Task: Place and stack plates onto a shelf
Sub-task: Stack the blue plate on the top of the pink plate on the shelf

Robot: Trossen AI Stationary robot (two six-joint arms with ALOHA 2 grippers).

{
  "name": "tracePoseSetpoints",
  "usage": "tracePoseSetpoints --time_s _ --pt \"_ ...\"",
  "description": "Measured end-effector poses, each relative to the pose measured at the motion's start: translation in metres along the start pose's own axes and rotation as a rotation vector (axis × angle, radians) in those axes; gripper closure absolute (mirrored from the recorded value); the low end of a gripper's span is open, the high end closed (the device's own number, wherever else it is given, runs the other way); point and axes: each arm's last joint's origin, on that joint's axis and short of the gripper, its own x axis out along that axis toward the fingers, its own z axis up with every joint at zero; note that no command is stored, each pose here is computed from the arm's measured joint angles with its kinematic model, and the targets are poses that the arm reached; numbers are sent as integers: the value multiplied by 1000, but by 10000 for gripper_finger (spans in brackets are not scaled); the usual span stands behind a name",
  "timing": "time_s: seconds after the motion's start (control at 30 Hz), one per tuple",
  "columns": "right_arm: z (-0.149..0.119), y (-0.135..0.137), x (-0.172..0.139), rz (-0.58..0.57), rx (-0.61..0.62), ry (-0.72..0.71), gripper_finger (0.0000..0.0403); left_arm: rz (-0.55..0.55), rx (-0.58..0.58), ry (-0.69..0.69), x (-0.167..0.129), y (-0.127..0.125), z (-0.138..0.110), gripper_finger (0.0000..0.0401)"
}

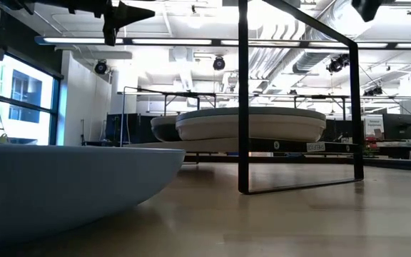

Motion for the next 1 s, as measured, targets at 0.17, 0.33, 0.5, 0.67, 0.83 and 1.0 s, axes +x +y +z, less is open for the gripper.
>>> tracePoseSetpoints --time_s 0.17,0.33,0.5,0.67,0.83,1.0 --pt "14 -20 8 25 -70 0 403 0 0 0 0 0 0 270" --pt "22 -32 25 46 -93 16 403 0 1 0 0 0 0 270" --pt "23 -40 36 40 -121 43 403 0 1 0 0 0 0 270" --pt "23 -43 39 55 -112 58 403 -34 -58 109 -1 -5 0 270" --pt "24 -45 39 46 -110 52 403 -87 -102 509 -15 -27 -9 270" --pt "24 -47 40 29 -108 57 403 -58 -241 809 -37 -48 -47 270"
